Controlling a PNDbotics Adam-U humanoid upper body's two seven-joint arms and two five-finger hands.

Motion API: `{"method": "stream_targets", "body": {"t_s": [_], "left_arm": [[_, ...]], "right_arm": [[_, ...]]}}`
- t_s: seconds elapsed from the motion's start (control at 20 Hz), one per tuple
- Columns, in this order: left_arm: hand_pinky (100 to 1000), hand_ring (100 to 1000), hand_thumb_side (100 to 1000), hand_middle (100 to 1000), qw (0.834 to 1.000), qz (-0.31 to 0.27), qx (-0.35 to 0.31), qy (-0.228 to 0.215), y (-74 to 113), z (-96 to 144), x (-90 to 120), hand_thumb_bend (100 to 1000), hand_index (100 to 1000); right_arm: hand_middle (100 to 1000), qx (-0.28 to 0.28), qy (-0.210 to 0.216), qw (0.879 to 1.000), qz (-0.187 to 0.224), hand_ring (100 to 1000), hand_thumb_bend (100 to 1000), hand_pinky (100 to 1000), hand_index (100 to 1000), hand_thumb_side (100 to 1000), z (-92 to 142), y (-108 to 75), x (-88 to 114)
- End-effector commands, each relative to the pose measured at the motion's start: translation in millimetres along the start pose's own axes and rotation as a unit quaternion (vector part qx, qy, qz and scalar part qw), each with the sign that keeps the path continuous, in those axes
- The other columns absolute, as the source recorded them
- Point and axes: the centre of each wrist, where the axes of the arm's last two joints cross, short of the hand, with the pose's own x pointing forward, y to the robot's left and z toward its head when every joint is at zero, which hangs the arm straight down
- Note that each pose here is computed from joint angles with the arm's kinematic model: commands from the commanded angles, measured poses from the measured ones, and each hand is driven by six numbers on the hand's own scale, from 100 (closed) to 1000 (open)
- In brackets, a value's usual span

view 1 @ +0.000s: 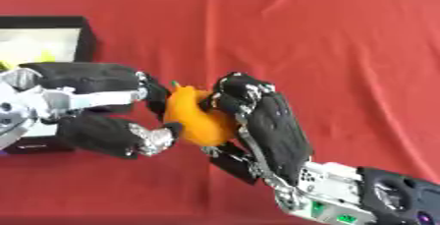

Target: Pick up the objects with one hand, pass them to the other hand, and then place them into the box on the other side of the table.

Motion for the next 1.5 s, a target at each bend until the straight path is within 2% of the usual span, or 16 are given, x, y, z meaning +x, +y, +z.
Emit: {"method": "stream_targets", "body": {"t_s": [0.05, 0.3, 0.6, 0.65, 0.8, 0.9, 0.95, 1.0, 1.05, 1.5], "left_arm": [[964, 797, 1000, 684, 0.999, -0.020, 0.020, 0.015, 5.1, 1.4, 7.0, 100, 842], [952, 781, 1000, 651, 0.998, -0.039, 0.033, 0.027, 5.5, -1.6, 11.8, 100, 784], [890, 707, 1000, 566, 0.997, -0.034, 0.069, 0.027, 6.8, -2.7, 14.5, 100, 688], [880, 691, 922, 552, 0.996, -0.030, 0.076, 0.027, 7.0, -2.8, 14.7, 100, 666], [862, 659, 603, 521, 0.995, -0.019, 0.095, 0.026, 6.7, -3.5, 15.6, 100, 625], [859, 650, 451, 513, 0.995, -0.015, 0.099, 0.024, 6.0, -4.3, 16.4, 100, 616], [859, 650, 451, 513, 0.995, -0.014, 0.100, 0.023, 5.8, -4.5, 16.6, 100, 616], [857, 646, 394, 510, 0.995, -0.013, 0.101, 0.022, 5.6, -4.7, 16.7, 100, 612], [850, 629, 266, 494, 0.995, -0.011, 0.101, 0.021, 5.4, -5.0, 17.0, 100, 591], [820, 587, 277, 449, 0.994, 0.015, 0.108, 0.013, 5.0, -6.6, 19.3, 100, 471]], "right_arm": [[358, -0.116, 0.061, 0.988, 0.076, 565, 120, 247, 468, 100, -5.1, -4.9, 0.3], [357, -0.117, 0.058, 0.988, 0.076, 565, 120, 249, 467, 100, -5.4, -4.9, 0.6], [356, -0.116, 0.058, 0.989, 0.076, 564, 122, 243, 464, 100, -4.6, -4.6, 0.9], [355, -0.115, 0.058, 0.989, 0.076, 564, 123, 242, 463, 100, -4.4, -4.5, 1.0], [355, -0.115, 0.058, 0.989, 0.075, 564, 123, 242, 463, 100, -4.0, -4.3, 1.2], [355, -0.115, 0.057, 0.989, 0.076, 564, 123, 242, 462, 100, -4.2, -4.4, 1.1], [355, -0.115, 0.057, 0.989, 0.076, 564, 123, 242, 462, 100, -4.2, -4.4, 1.1], [355, -0.115, 0.057, 0.989, 0.076, 564, 124, 242, 462, 100, -4.3, -4.5, 1.0], [354, -0.115, 0.058, 0.989, 0.076, 564, 124, 240, 462, 100, -4.3, -4.4, 1.1], [365, -0.116, 0.057, 0.989, 0.073, 567, 175, 247, 478, 100, -3.9, -4.3, 1.3]]}}
